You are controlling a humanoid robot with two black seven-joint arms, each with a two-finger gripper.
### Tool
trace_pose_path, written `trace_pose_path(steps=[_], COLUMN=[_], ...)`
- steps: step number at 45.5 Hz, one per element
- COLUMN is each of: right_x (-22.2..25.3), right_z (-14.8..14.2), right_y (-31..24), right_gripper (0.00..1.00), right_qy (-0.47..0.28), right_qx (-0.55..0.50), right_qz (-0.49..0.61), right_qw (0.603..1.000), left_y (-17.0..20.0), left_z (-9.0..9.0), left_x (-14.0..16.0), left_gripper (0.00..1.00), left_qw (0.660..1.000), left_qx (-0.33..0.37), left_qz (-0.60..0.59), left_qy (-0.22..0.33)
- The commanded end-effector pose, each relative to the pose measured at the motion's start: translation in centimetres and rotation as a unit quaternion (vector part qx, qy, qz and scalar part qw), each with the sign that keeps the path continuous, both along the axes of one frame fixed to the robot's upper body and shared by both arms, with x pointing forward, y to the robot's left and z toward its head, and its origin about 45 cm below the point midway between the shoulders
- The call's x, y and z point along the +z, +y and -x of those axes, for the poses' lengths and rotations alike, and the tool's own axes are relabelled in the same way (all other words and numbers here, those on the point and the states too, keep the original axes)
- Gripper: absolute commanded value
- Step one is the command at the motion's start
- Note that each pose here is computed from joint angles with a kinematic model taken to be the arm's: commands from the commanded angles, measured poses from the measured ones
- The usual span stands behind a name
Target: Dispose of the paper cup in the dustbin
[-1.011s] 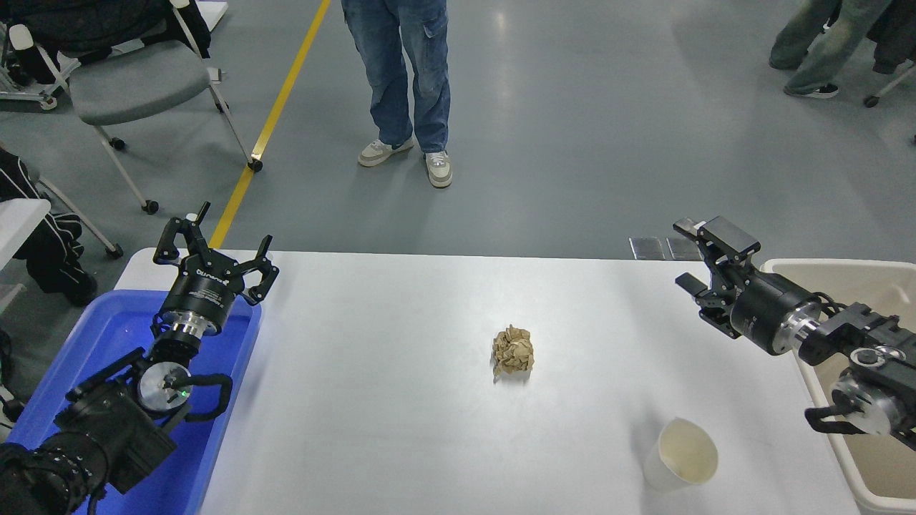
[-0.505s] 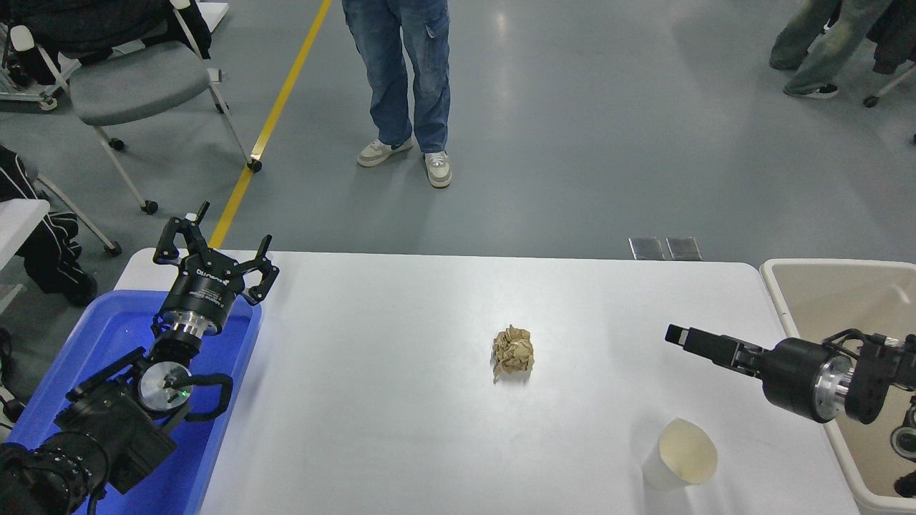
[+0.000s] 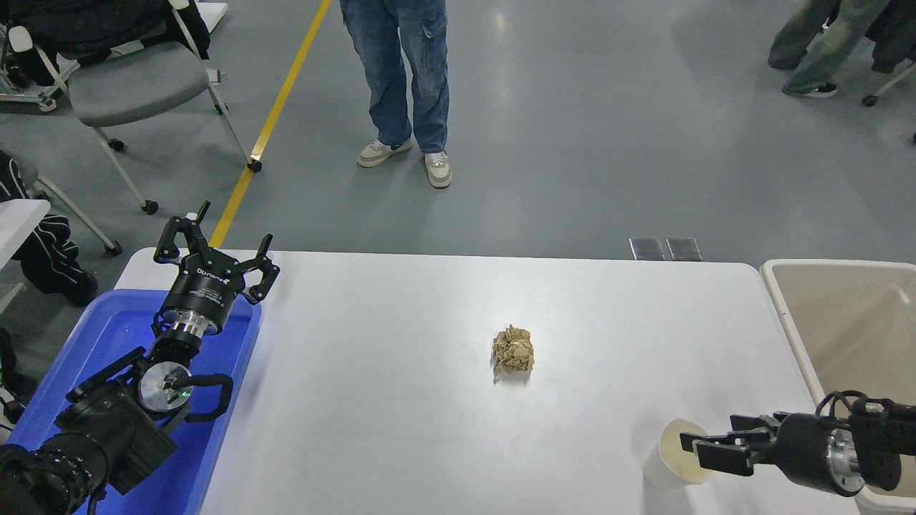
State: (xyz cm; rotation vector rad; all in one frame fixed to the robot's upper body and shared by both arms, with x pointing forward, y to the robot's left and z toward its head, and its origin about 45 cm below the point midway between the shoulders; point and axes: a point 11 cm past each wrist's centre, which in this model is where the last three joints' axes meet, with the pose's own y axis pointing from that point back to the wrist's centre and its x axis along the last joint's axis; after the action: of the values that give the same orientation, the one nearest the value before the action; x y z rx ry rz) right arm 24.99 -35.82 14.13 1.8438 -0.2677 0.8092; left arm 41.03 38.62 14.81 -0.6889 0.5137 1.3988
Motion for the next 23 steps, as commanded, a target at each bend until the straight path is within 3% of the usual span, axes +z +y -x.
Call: trace_pose_path(steps=[1, 14, 23], right_x=[-1.16, -1.58, -1.50], right_z=[-0.30, 0.03, -0.11], right_y=[-0.33, -0.68, -0.72], right_gripper=[1.00, 0.98, 0.90], right_qy=[-0.003, -0.003, -0.005], right_qx=[0.012, 0.018, 0.018], right_qz=[0.018, 0.024, 0.023], right_qw=[1.000, 1.000, 1.000], left_y=[0.00, 0.00, -0.02], left_z=[0.01, 0.01, -0.04], left_x=[-0.01, -0.01, 0.05], left_gripper=[1.00, 1.00, 1.00], left_qw=[1.000, 1.000, 1.000], left_qx=[0.000, 0.000, 0.000], left_qz=[0.000, 0.000, 0.000], left_qy=[0.000, 0.000, -0.001])
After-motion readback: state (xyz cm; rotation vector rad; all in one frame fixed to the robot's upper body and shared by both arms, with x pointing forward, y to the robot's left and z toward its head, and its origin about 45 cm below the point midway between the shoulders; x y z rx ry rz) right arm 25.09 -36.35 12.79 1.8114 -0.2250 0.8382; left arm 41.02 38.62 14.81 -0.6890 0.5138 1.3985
